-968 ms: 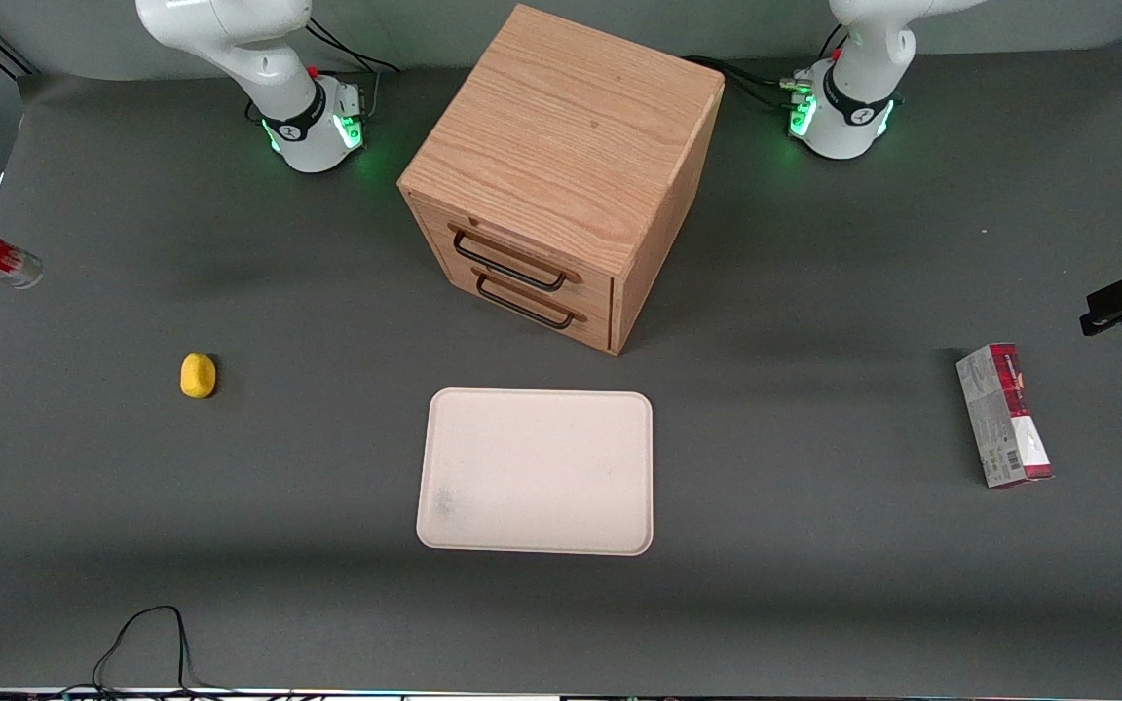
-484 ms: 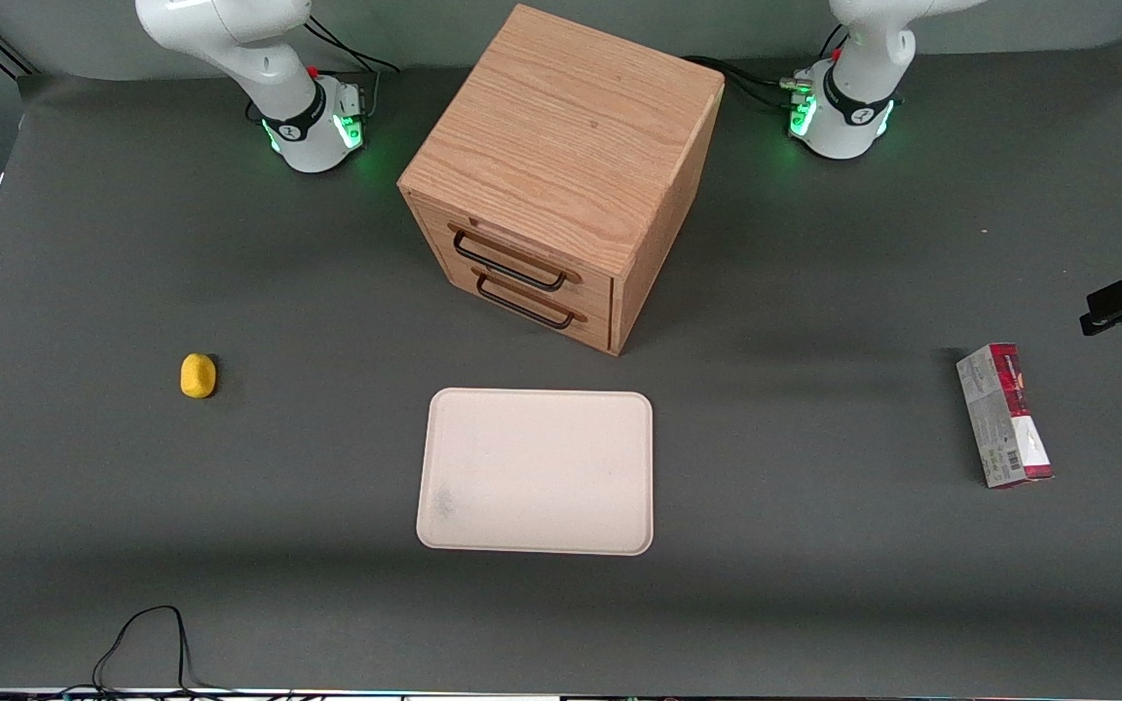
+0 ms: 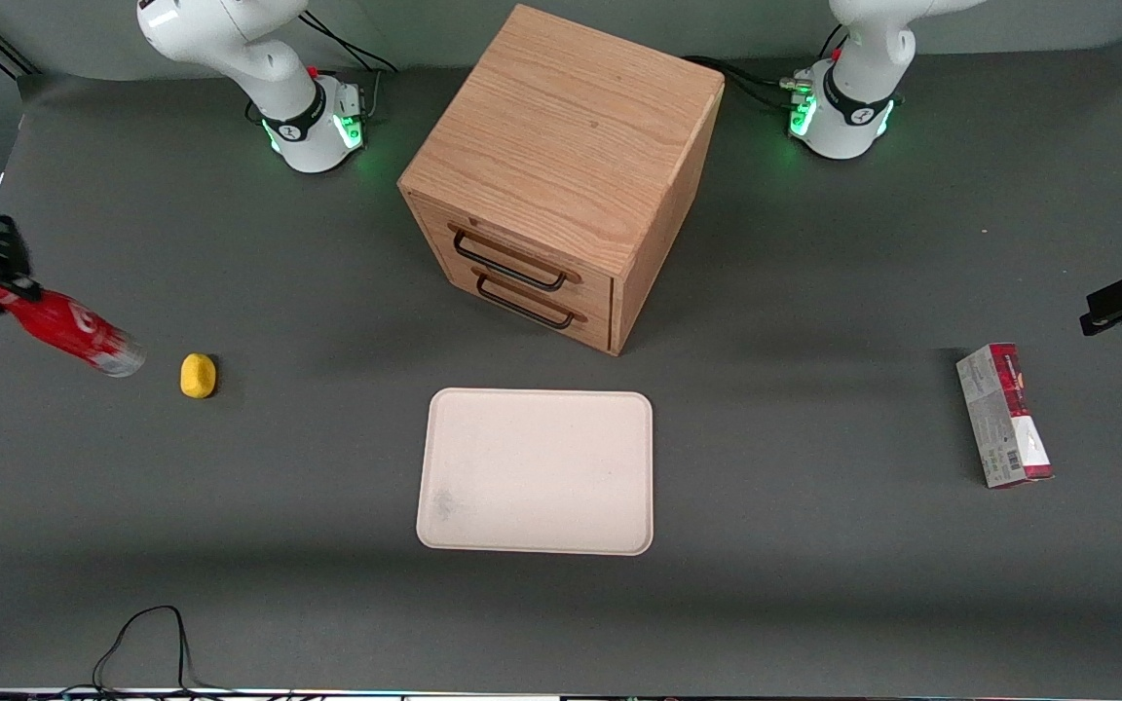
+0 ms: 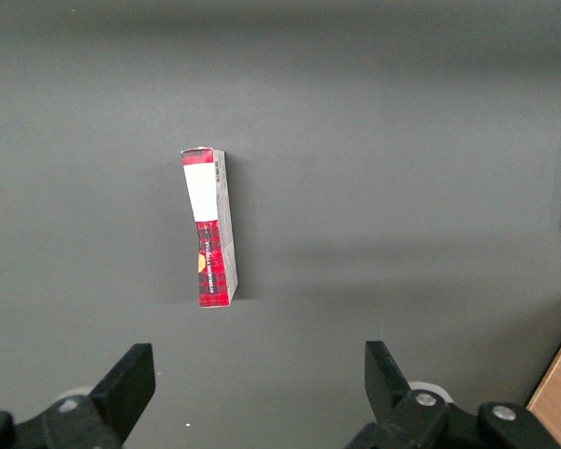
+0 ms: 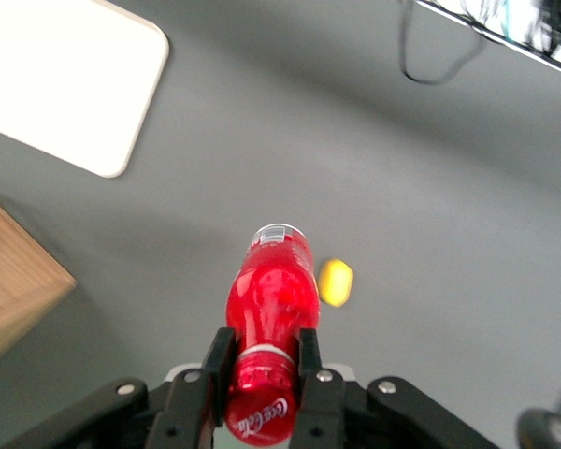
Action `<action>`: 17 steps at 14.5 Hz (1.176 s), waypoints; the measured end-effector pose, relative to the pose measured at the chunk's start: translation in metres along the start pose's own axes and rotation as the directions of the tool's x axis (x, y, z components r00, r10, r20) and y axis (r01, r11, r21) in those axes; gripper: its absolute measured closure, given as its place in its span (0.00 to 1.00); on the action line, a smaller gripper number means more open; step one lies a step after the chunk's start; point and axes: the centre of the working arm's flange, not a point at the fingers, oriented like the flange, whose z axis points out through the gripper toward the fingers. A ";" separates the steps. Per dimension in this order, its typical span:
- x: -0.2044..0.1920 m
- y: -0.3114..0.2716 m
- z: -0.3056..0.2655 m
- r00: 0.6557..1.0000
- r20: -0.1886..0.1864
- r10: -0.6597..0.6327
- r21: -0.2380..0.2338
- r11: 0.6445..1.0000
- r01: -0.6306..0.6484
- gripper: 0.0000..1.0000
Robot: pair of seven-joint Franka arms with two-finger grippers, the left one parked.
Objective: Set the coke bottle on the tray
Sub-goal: 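Carry the upright red bottle over the cream tray's edge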
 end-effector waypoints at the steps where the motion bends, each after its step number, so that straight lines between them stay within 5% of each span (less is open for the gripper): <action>1: 0.020 -0.024 0.004 1.000 0.003 0.007 -0.002 1.000 -0.007 0.69; 7: 0.097 -0.164 0.060 0.991 0.039 0.131 0.029 0.991 -0.132 0.69; 13: 0.114 -0.223 0.077 0.988 0.021 0.150 0.080 0.985 -0.152 0.69; 17: 0.142 -0.227 0.128 0.988 0.028 0.154 0.074 0.985 -0.156 0.69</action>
